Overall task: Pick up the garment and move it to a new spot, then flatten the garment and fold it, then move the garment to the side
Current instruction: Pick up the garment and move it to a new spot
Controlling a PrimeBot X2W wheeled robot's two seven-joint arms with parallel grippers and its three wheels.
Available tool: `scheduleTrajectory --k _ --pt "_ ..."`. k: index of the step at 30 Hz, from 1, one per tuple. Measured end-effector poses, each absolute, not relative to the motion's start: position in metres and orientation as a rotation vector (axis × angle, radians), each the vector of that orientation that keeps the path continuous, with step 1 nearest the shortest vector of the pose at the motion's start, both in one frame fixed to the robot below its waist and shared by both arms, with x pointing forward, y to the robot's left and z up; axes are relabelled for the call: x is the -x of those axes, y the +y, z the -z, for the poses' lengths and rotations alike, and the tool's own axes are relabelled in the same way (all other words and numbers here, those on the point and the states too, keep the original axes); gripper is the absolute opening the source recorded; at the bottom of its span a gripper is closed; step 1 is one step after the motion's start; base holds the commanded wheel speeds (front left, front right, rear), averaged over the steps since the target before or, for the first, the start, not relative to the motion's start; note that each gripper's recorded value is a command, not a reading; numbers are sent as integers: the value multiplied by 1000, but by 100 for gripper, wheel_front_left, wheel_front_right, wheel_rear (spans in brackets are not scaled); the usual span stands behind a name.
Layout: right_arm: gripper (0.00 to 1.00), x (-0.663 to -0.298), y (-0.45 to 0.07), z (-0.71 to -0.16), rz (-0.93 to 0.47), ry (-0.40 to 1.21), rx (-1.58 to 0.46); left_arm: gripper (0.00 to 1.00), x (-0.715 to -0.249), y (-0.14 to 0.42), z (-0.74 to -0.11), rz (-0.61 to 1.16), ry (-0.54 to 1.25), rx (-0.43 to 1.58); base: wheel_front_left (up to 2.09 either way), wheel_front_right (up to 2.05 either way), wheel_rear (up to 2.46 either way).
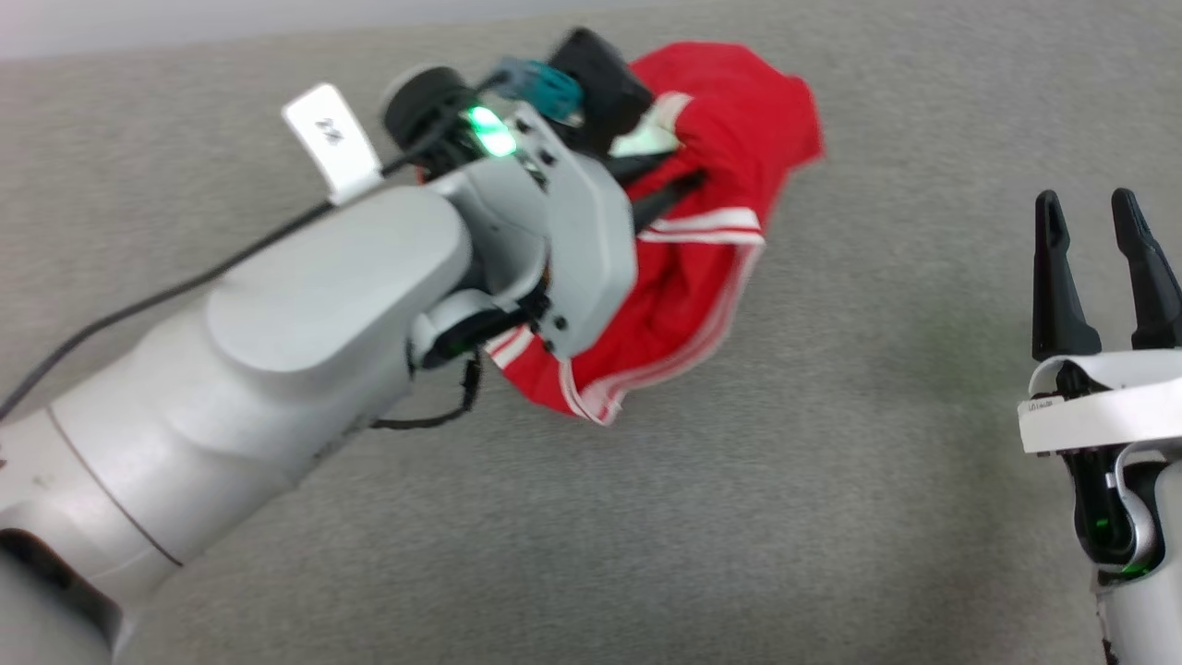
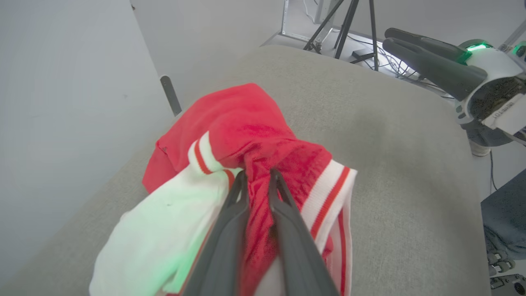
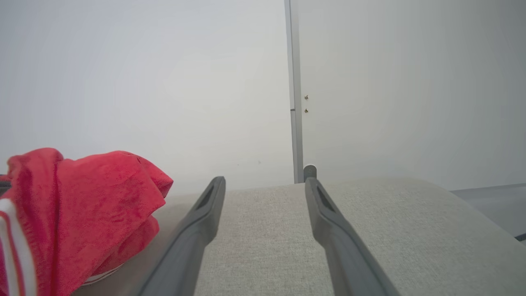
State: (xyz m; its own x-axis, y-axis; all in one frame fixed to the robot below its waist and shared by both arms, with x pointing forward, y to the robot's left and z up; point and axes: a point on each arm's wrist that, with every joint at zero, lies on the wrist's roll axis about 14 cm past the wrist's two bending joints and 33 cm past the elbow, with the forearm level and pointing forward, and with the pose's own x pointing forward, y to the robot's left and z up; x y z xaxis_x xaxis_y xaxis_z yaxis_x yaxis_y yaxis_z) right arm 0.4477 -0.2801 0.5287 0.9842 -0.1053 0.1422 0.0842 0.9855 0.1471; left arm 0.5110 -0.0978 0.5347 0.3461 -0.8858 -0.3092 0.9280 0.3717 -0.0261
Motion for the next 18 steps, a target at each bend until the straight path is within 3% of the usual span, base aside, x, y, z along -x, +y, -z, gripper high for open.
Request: scheduleTrajectory --k 8,18 --pt "100 -429 -304 -523 197 -143 -148 0 -481 -130 -485 1302 441 -175 0 0 0" --pt "100 -426 -310 -509 237 -109 -151 0 -478 -124 -412 1278 654 -216 0 0 0"
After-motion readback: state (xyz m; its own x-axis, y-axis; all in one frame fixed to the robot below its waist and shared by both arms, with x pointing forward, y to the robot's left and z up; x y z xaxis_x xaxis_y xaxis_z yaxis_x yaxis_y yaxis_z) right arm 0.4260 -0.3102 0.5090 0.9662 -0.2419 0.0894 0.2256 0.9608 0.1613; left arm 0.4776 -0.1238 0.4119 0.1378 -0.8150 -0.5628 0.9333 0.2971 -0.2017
